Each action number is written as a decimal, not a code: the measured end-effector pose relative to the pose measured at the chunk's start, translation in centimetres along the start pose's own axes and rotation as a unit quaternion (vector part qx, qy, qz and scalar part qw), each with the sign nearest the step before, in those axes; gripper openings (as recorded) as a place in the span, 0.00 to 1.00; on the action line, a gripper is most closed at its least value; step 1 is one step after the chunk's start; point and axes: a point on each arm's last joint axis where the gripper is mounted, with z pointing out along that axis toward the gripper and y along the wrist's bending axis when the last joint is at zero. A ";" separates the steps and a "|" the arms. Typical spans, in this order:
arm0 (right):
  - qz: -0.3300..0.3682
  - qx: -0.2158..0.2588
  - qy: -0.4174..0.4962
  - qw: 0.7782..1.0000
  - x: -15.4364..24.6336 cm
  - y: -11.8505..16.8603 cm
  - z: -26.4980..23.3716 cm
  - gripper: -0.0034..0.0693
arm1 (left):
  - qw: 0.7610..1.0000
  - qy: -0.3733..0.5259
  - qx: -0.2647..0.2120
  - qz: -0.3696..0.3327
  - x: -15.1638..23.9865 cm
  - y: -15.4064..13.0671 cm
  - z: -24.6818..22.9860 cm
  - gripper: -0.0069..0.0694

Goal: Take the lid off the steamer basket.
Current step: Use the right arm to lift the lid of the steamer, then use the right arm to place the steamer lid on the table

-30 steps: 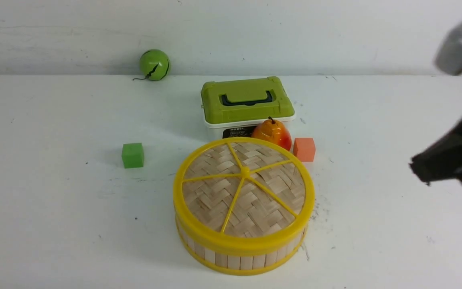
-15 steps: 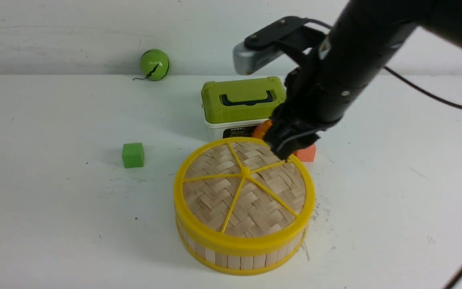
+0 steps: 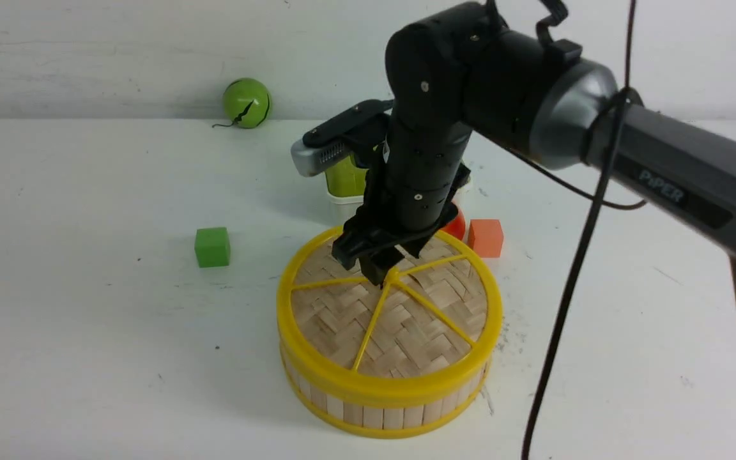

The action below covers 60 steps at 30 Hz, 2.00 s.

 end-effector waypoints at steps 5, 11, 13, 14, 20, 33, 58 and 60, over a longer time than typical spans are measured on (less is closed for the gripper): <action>0.008 0.001 0.012 1.000 0.0 -0.3 1.2 0.61 | 1.000 0.000 0.000 0.000 0.0 0.0 0.0 0.40; 0.021 -0.001 0.006 1.000 -0.1 -0.6 1.0 0.33 | 1.000 0.000 0.000 0.000 0.0 0.0 0.0 0.40; 0.022 -0.002 -0.001 1.000 -0.2 -0.6 0.7 0.18 | 1.000 0.000 0.000 0.000 0.0 0.0 0.0 0.40; 0.024 -0.001 -0.003 1.000 -0.2 -0.6 0.3 0.17 | 1.000 0.000 0.000 0.000 0.0 0.0 0.0 0.40; 0.015 0.002 -0.063 0.998 0.2 -0.8 -6.1 0.19 | 1.000 0.000 0.000 0.000 0.0 0.0 0.0 0.40; 0.171 0.061 0.004 0.983 11.3 -12.0 -10.0 0.19 | 1.000 0.000 0.000 0.000 0.0 0.0 0.0 0.40; 0.230 0.072 0.017 0.970 15.3 -16.2 -0.4 0.39 | 1.000 0.000 0.000 0.000 0.0 0.0 0.0 0.40; 0.231 0.073 0.000 0.970 15.3 -15.7 -2.7 0.39 | 1.000 0.000 0.000 0.000 0.0 0.0 0.0 0.40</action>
